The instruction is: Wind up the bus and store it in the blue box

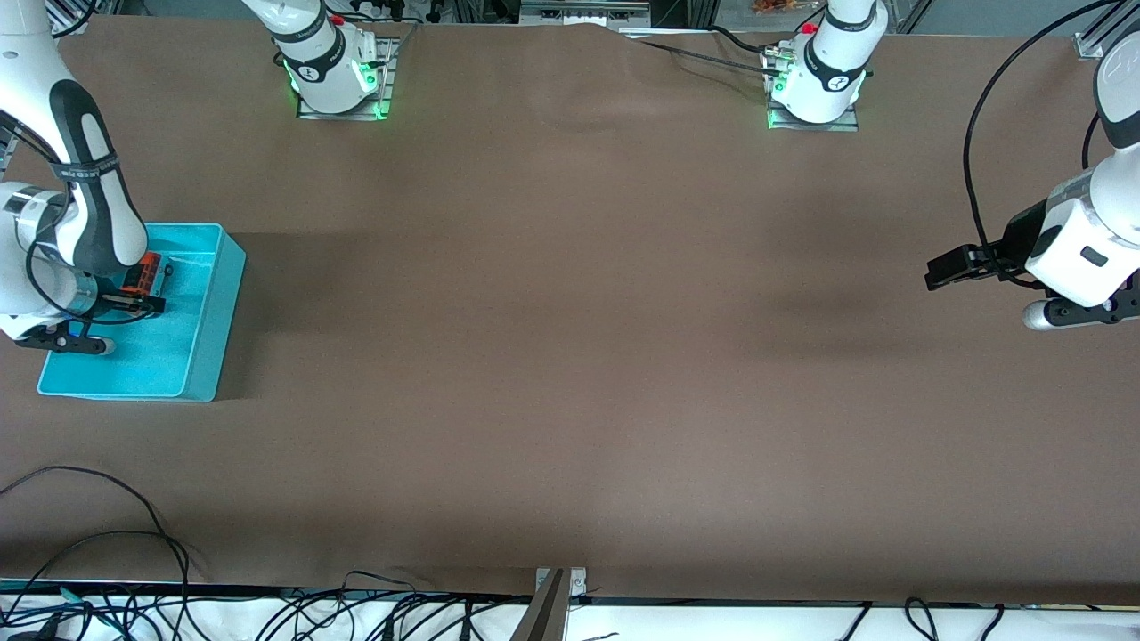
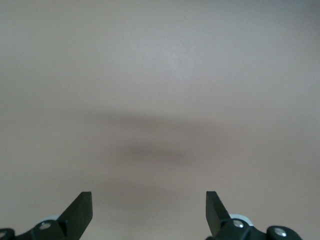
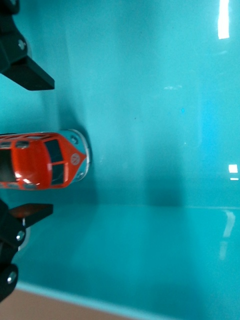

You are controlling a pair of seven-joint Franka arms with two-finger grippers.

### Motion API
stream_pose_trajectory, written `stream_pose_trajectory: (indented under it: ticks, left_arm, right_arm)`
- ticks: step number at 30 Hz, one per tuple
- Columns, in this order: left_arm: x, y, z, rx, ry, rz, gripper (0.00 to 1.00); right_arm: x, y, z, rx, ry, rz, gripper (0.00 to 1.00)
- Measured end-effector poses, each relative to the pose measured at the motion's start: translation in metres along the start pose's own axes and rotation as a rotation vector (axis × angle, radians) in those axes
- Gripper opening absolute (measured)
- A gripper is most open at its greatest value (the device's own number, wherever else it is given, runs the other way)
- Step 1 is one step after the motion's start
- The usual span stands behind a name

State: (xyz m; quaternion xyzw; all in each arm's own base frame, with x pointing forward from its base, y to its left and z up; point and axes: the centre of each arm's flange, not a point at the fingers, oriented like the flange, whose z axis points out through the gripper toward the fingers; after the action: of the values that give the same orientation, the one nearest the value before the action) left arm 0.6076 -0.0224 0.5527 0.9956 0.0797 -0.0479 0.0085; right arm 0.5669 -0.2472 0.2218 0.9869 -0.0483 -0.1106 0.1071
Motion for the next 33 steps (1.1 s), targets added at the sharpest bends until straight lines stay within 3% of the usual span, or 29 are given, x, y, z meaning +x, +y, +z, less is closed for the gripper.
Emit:
stream_pose_trajectory:
  ticks: [22, 28, 33]
  left_arm:
    - [0.0, 0.0, 0.0, 0.0, 0.0, 0.0, 1.0]
    - [0.0, 0.002, 0.0, 0.0, 0.0, 0.004, 1.0]
    - [-0.001, 0.003, 0.0, -0.001, 0.0, 0.006, 1.0]
  right_arm:
    - [-0.046, 0.014, -0.116, 0.006, -0.072, 0.055, 1.0]
    - [-0.062, 0.018, -0.157, 0.011, -0.039, 0.071, 1.0]
    - [-0.071, 0.016, -0.182, 0.066, -0.004, 0.096, 1.0]
